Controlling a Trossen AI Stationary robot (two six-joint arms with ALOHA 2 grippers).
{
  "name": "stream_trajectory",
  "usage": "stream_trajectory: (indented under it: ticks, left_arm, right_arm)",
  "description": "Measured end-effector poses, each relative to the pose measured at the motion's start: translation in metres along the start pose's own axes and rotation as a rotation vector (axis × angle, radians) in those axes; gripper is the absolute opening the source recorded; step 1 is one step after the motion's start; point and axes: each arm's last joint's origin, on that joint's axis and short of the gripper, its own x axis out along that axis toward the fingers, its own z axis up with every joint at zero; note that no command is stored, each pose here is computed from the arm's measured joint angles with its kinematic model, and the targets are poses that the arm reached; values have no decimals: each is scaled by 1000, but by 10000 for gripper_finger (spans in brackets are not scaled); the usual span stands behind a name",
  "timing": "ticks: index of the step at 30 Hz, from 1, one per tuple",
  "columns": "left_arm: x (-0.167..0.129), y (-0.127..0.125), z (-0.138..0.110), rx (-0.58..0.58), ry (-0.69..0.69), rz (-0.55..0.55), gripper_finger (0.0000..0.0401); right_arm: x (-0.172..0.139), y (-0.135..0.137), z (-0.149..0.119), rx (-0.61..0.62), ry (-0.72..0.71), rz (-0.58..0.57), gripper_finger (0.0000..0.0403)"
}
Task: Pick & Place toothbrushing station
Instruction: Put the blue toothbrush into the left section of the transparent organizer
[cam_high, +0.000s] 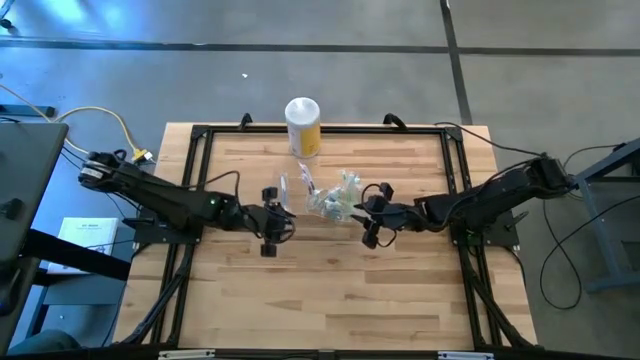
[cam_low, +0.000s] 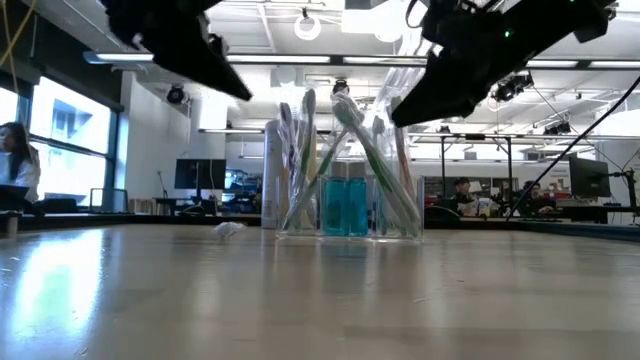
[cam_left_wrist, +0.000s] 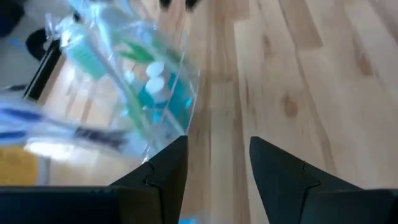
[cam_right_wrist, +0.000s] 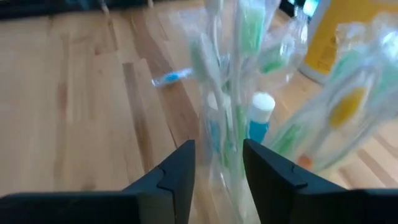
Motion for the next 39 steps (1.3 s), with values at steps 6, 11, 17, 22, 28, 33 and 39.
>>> stream_trajectory:
  ticks: [6, 11, 17, 22, 28, 33, 39]
  left_arm:
    - [-7, 26, 2, -19, 200, 63, 165]
    - [-1, 39, -6, -45, 287, 105, 165]
    - [1, 46, -8, -8, 306, 121, 165]
    - [9, 45, -13, 156, 358, 80, 167]
    - [22, 41, -19, 210, 404, 52, 209]
    - [34, 37, -26, 324, 457, -7, 263]
    - [48, 35, -39, 607, 553, -119, 280]
  right_arm:
    - [-17, 3, 6, 37, 7, 108, 111]
    - [-20, 12, -1, 49, 98, 267, 116]
    - [-23, 26, -10, 10, 145, 349, 137]
    - [-25, 31, -13, -6, 150, 362, 141]
    - [-24, 34, -15, -10, 158, 364, 134]
    - [-23, 33, -16, -11, 153, 342, 133]
    - [-23, 33, -16, -11, 153, 340, 133]
